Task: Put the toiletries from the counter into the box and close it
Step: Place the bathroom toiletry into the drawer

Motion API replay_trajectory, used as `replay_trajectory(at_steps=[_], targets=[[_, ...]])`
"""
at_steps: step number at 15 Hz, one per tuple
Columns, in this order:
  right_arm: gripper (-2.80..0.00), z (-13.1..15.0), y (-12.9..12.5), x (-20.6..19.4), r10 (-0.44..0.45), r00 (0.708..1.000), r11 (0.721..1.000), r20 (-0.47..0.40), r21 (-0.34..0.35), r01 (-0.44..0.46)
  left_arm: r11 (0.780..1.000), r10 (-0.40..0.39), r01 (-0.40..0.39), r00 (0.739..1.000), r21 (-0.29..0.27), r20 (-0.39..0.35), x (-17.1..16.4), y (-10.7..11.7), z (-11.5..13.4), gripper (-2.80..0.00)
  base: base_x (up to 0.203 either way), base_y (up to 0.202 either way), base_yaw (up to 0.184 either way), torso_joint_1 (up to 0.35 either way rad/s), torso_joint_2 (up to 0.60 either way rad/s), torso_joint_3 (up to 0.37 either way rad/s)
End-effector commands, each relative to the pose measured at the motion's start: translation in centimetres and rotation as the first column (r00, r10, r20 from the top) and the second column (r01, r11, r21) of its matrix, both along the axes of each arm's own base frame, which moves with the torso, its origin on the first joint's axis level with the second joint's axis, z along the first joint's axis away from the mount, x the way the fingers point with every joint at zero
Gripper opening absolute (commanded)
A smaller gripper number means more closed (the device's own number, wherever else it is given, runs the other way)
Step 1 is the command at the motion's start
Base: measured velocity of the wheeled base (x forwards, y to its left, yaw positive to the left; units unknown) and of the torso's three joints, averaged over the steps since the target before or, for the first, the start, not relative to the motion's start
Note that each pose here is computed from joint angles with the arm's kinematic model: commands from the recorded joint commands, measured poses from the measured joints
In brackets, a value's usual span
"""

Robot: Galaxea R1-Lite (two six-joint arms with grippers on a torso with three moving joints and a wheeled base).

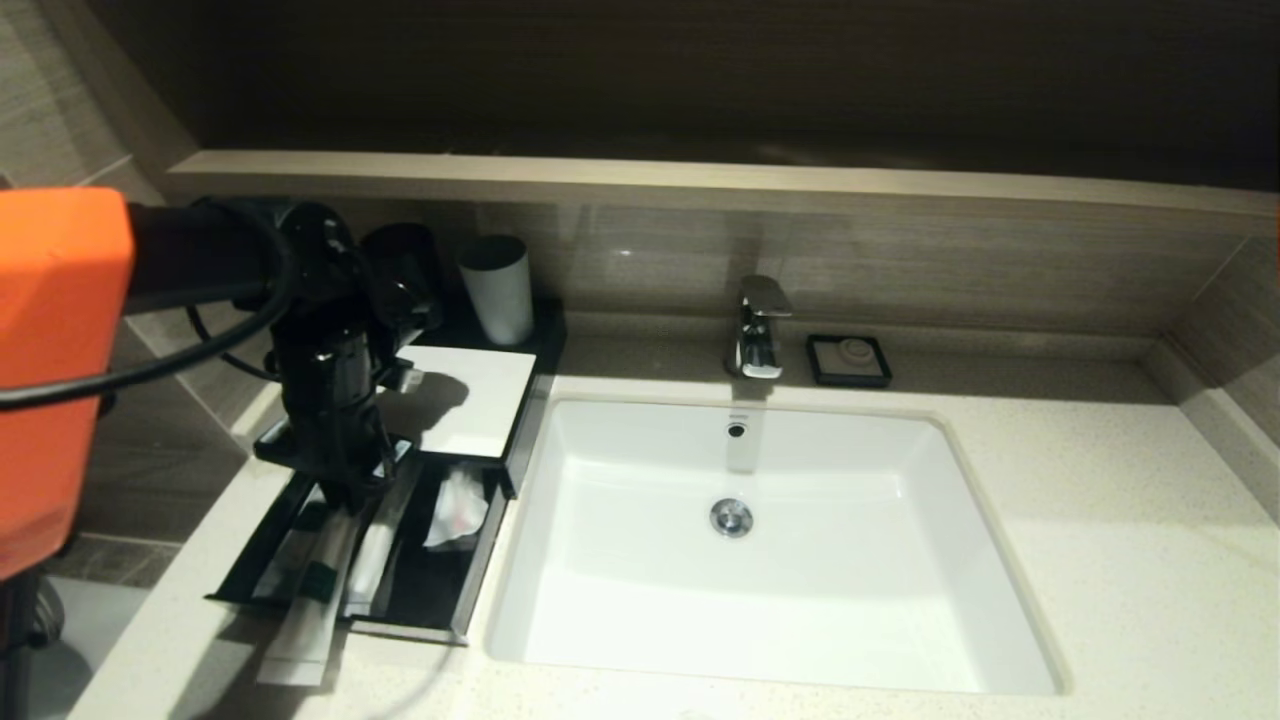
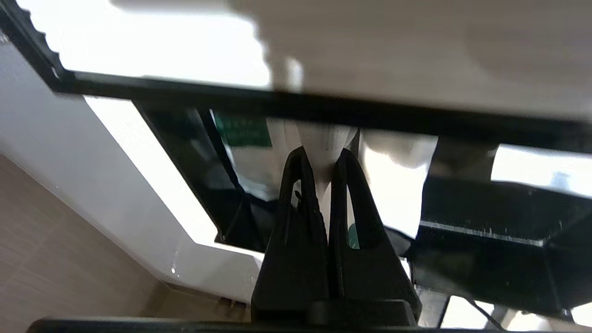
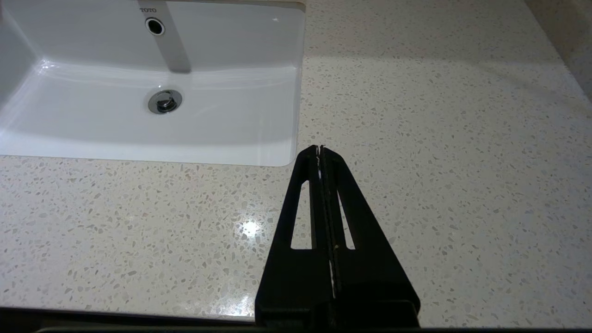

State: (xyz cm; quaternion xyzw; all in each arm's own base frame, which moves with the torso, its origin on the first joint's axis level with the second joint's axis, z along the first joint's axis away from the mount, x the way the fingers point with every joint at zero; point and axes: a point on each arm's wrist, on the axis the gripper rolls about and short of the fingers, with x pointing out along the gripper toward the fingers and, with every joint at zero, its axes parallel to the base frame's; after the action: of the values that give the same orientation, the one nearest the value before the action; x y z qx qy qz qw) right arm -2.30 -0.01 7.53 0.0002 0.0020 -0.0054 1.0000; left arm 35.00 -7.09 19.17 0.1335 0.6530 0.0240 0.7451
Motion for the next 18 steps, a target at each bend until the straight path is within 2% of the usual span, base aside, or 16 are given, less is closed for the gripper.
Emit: replay_trajectory(at_steps=[1, 3, 14, 15, 18], targets=[[-2.80, 0.0, 0.0, 0.0, 0.000, 1.000, 1.000, 0.001, 0.001, 0.000, 1.000, -0.004, 0.004, 1.000, 0.019, 0.003, 0.3, 0.0, -0.3, -2.80, 0.000, 0.000, 0.000, 0.000, 0.00, 0.000], [-2.80, 0.0, 0.0, 0.0, 0.000, 1.000, 1.000, 0.001, 0.000, 0.000, 0.999, -0.004, 0.003, 1.000, 0.035, 0.020, 0.5, 0.0, -0.4, -2.80, 0.000, 0.000, 0.000, 0.000, 0.00, 0.000], [-2.80, 0.0, 0.0, 0.0, 0.000, 1.000, 1.000, 0.001, 0.001, 0.000, 1.000, 0.007, -0.008, 0.998, 0.023, 0.066, 0.1, 0.1, 0.7, -2.80, 0.000, 0.000, 0.000, 0.000, 0.00, 0.000], [-2.80, 0.0, 0.0, 0.0, 0.000, 1.000, 1.000, 0.001, 0.000, 0.000, 1.000, 0.006, -0.007, 0.998, 0.023, 0.066, -0.1, 0.1, 0.9, 0.00, 0.000, 0.000, 0.000, 0.000, 0.00, 0.000], [-2.80, 0.0, 0.0, 0.0, 0.000, 1.000, 1.000, 0.001, 0.001, 0.000, 1.000, 0.004, -0.005, 0.997, 0.022, 0.071, -0.5, 0.2, 1.4, 0.00, 0.000, 0.000, 0.000, 0.000, 0.00, 0.000]])
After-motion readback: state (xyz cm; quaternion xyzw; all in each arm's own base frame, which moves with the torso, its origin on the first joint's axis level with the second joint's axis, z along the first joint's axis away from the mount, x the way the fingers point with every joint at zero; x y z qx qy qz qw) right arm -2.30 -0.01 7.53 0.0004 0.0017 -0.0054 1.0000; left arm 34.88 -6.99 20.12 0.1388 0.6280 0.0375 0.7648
